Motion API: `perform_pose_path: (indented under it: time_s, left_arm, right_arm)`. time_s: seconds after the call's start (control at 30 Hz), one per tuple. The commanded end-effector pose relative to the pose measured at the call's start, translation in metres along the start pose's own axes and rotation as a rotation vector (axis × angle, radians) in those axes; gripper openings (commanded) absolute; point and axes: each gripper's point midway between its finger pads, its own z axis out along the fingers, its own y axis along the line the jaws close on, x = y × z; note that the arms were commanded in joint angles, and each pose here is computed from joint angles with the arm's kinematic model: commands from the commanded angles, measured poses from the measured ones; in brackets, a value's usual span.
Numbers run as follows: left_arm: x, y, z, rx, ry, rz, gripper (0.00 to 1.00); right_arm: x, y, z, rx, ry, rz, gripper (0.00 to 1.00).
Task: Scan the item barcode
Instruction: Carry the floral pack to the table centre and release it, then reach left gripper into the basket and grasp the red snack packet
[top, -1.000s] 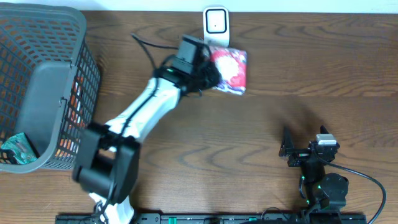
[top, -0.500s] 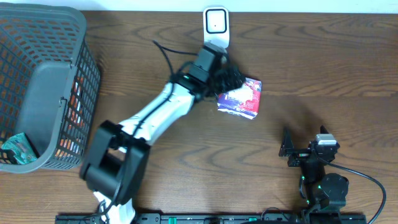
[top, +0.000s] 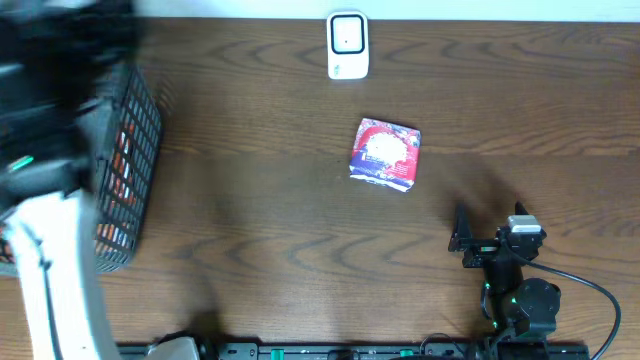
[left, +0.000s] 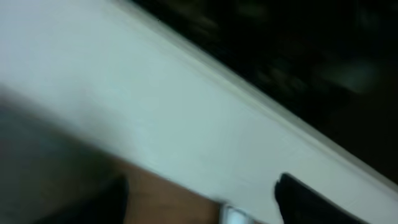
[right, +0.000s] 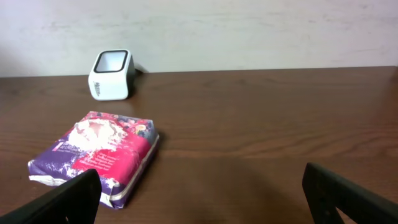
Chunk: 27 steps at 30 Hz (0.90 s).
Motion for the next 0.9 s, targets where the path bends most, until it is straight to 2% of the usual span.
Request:
perform_pose_path:
  time_s: [0.0, 0.1, 0.27, 0.53, 0.67, 0.87]
  left_arm:
    - [-0.019, 0.095, -0.031, -0.275, -0.019, 0.013, 0.85]
    - [-0.010, 0.169, -0.063, -0.498, 0.044, -0.030, 0.95]
    - [0.026, 0.235, -0.074, -0.615, 0.243, 0.048, 0.96]
    - [0.097, 0.290, -0.046, -0.614, 0.511, 0.042, 0.95]
    - [0.141, 0.290, -0.023, -0.454, 0.656, 0.062, 0.95]
    - [0.195, 0.299, -0.003, -0.381, 0.815, 0.085, 0.94]
  right_arm:
    - [0.000, -0.006, 0.000, 0.026, -0.001, 0.002, 0.99]
    - [0.000, -0.006, 0.000, 0.026, -0.001, 0.002, 0.99]
    - [0.000, -0.006, 0.000, 0.025, -0.001, 0.002, 0.99]
    - [0.000, -0.006, 0.000, 0.026, -0.001, 0.002, 0.99]
    - [0.000, -0.006, 0.000, 0.026, -0.001, 0.002, 0.99]
    - [0.000, -0.006, 0.000, 0.026, -0.001, 0.002, 0.99]
